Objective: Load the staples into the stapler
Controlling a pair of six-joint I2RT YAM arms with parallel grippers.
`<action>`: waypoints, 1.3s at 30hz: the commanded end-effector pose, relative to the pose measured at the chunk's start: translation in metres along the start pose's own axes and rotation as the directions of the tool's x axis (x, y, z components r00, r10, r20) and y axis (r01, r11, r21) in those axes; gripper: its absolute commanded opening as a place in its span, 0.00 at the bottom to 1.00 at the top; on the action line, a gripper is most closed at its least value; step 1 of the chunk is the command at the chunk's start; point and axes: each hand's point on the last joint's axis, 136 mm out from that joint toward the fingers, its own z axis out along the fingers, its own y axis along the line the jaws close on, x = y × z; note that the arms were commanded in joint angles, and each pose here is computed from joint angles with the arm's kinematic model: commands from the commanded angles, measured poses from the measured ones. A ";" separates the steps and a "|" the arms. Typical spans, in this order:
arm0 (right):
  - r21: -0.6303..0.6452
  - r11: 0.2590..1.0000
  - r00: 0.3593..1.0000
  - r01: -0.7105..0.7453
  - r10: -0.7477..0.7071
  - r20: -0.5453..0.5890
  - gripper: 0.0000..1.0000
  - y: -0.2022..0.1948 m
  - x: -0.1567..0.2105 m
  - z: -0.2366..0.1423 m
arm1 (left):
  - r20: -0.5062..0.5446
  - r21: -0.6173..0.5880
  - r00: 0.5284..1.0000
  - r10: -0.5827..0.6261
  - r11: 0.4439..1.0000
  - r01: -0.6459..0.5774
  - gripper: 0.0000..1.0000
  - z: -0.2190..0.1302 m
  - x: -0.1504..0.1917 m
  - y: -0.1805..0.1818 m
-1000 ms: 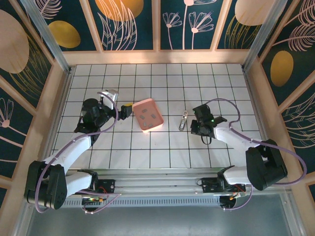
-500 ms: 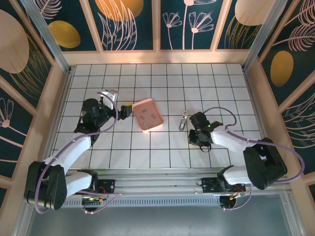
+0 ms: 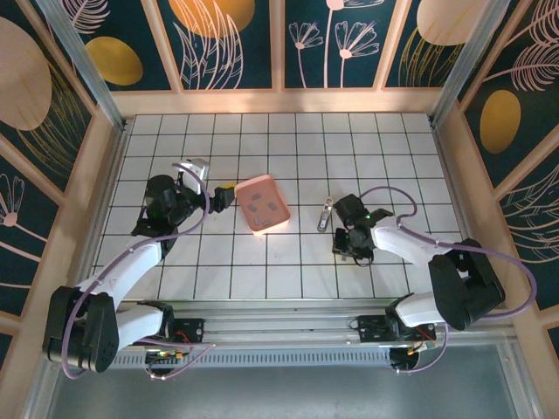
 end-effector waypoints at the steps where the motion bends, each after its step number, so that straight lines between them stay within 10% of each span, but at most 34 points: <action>1: 0.024 0.999 0.998 -0.044 0.045 -0.039 0.36 -0.005 0.000 -0.010 | 0.035 0.026 0.999 0.026 0.999 -0.027 0.90 0.001 -0.012 -0.007; 39: 0.004 0.999 0.992 -0.052 0.053 -0.113 0.26 -0.010 0.004 0.014 | 0.016 0.022 0.999 0.028 0.999 -0.028 0.90 0.004 -0.007 -0.006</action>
